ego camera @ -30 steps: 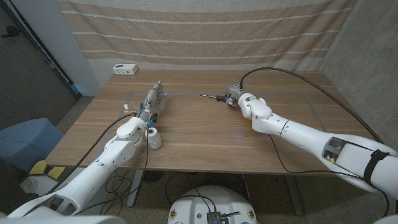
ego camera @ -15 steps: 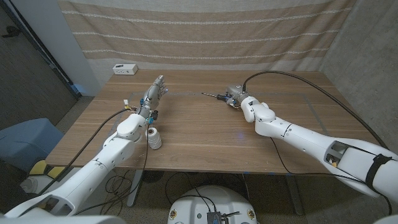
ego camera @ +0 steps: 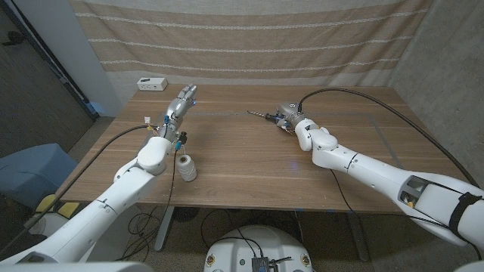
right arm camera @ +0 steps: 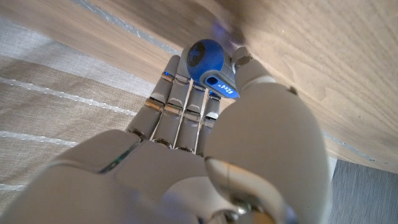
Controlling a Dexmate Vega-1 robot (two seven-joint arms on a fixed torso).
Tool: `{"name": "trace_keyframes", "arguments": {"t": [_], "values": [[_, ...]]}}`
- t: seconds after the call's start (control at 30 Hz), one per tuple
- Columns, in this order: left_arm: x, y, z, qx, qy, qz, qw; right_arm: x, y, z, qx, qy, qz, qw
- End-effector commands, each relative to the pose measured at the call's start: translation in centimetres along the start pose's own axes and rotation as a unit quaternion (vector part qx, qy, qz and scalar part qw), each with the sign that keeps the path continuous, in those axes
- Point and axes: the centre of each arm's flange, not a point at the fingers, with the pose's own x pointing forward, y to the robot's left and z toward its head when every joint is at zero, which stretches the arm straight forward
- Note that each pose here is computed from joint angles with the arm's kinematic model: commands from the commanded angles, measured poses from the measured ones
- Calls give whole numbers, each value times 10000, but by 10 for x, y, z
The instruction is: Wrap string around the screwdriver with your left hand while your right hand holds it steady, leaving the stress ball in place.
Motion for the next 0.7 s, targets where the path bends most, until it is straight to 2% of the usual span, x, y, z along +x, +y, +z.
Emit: {"name": "trace_keyframes", "arguments": {"t": [0.03, 0.17, 0.37, 0.4, 0.43, 0.47, 0.5, 0.53, 0.7], "values": [[-24, 14, 25, 1174, 76, -49, 9930, -11, -14, 4, 10, -10, -450, 9990], [-29, 19, 31, 1485, 206, -285, 9883, -16, -18, 6, 18, -59, -684, 9976], [-39, 21, 44, 2024, 414, -706, 9759, -24, -22, 9, 25, -105, -902, 9959], [-42, 21, 50, 2259, 471, -852, 9693, -26, -23, 9, 23, -114, -919, 9957], [-42, 21, 50, 2268, 487, -855, 9689, -26, -23, 9, 23, -114, -918, 9957], [-44, 20, 53, 2418, 512, -946, 9643, -27, -23, 9, 38, -115, -942, 9955], [-48, 17, 59, 2671, 543, -1112, 9557, -29, -23, 9, 40, -112, -973, 9952], [-50, 16, 62, 2769, 569, -1201, 9517, -30, -24, 9, 45, -107, -983, 9951], [-57, 14, 68, 3009, 585, -1363, 9421, -35, -25, 8, 46, -94, -1029, 9946]]}}
